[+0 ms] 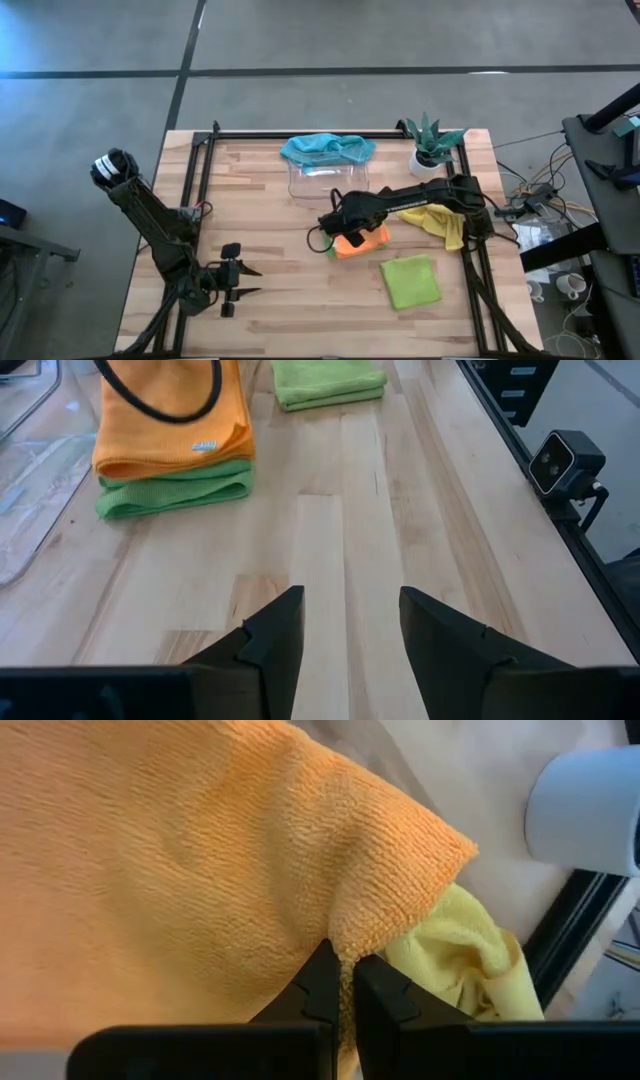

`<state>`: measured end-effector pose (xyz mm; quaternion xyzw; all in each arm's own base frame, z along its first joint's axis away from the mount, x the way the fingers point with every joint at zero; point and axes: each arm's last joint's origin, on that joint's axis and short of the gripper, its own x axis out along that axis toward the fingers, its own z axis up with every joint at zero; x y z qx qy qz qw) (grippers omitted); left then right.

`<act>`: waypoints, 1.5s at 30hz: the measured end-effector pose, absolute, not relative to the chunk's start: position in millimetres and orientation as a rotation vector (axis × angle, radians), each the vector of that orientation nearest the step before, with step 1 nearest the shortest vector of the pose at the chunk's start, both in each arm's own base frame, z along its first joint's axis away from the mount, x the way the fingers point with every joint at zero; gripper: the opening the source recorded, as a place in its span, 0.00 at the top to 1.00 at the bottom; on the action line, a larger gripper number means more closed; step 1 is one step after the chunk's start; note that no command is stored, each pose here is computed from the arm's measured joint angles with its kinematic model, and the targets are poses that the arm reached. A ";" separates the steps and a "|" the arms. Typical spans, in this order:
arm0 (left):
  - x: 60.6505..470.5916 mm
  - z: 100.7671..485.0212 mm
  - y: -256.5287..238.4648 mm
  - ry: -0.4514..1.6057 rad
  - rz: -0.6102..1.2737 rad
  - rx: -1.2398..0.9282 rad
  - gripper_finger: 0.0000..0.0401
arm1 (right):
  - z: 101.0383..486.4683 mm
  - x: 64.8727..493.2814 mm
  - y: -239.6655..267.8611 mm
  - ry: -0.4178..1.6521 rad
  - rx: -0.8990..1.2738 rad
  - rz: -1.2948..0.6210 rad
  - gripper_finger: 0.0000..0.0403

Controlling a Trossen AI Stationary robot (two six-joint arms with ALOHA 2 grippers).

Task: Fold microfiber towels
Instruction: Stack the orange microfiber cloth on top of the green microfiber cloth

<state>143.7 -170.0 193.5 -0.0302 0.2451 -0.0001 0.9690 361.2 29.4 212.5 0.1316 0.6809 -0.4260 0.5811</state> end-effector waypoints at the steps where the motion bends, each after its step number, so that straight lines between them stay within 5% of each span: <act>1: 143.7 193.4 -169.9 0.495 0.000 -0.061 0.62 | 208.1 361.3 29.2 1.586 0.309 -0.990 0.98; 14: 144.0 193.5 -169.7 0.493 0.004 -0.061 0.62 | 175.6 362.2 20.7 1.554 0.364 -0.942 0.95; 23: 144.0 193.5 -169.6 0.492 0.006 -0.064 0.62 | 200.0 367.0 23.7 1.490 0.392 -0.898 0.69; 33: 145.0 193.8 -169.1 0.489 0.022 -0.114 0.62 | 240.7 400.4 63.0 1.128 0.601 -0.725 0.46; 45: 144.4 192.2 -168.4 0.498 0.018 -0.103 0.62 | 170.3 439.4 75.0 1.309 0.602 -0.813 0.48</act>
